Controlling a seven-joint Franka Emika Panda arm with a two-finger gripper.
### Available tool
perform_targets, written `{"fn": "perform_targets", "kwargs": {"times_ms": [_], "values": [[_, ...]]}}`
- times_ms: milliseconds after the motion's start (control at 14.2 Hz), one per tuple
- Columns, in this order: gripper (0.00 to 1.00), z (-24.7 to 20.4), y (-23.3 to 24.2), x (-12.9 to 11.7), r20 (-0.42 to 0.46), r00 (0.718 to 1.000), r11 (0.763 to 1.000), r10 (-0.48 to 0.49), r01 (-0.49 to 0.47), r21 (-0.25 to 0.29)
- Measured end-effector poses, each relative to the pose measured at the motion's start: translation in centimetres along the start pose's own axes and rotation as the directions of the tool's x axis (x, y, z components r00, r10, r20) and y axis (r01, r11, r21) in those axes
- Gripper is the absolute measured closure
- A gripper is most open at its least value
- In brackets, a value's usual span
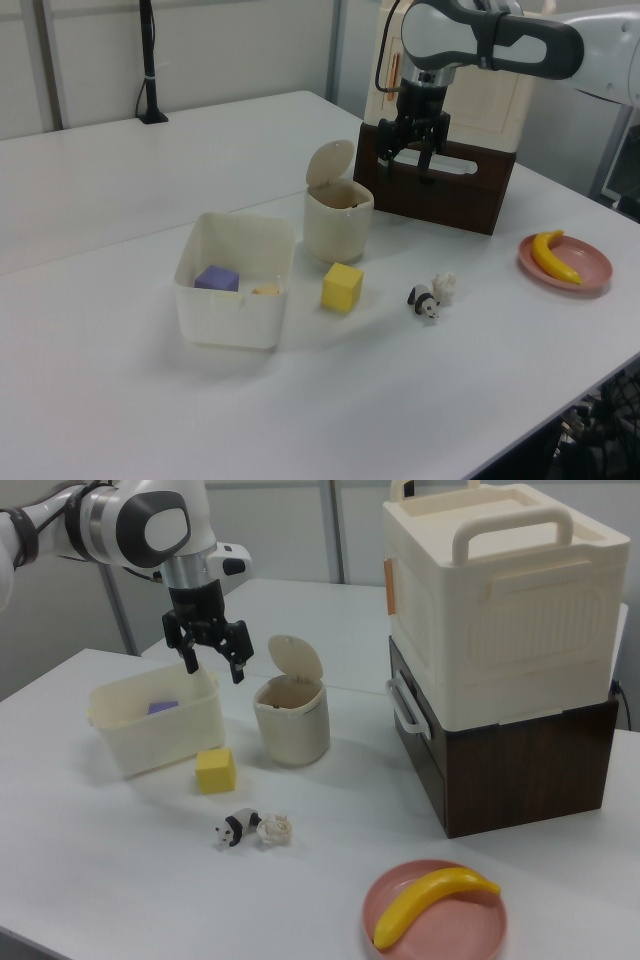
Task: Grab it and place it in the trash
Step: 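Move the open gripper over the white crumpled paper ball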
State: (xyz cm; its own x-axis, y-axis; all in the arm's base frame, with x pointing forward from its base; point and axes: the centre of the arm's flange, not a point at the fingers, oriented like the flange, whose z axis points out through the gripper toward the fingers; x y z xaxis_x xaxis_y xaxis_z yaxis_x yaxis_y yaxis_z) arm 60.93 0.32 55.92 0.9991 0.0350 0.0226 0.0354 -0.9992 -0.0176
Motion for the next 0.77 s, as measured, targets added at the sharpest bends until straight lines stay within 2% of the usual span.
{"fn": "perform_targets", "kwargs": {"times_ms": [774], "values": [[0.03, 1.2, -0.1, -0.2, 0.026, 0.998, 0.998, -0.064, 0.065, -0.011]]}}
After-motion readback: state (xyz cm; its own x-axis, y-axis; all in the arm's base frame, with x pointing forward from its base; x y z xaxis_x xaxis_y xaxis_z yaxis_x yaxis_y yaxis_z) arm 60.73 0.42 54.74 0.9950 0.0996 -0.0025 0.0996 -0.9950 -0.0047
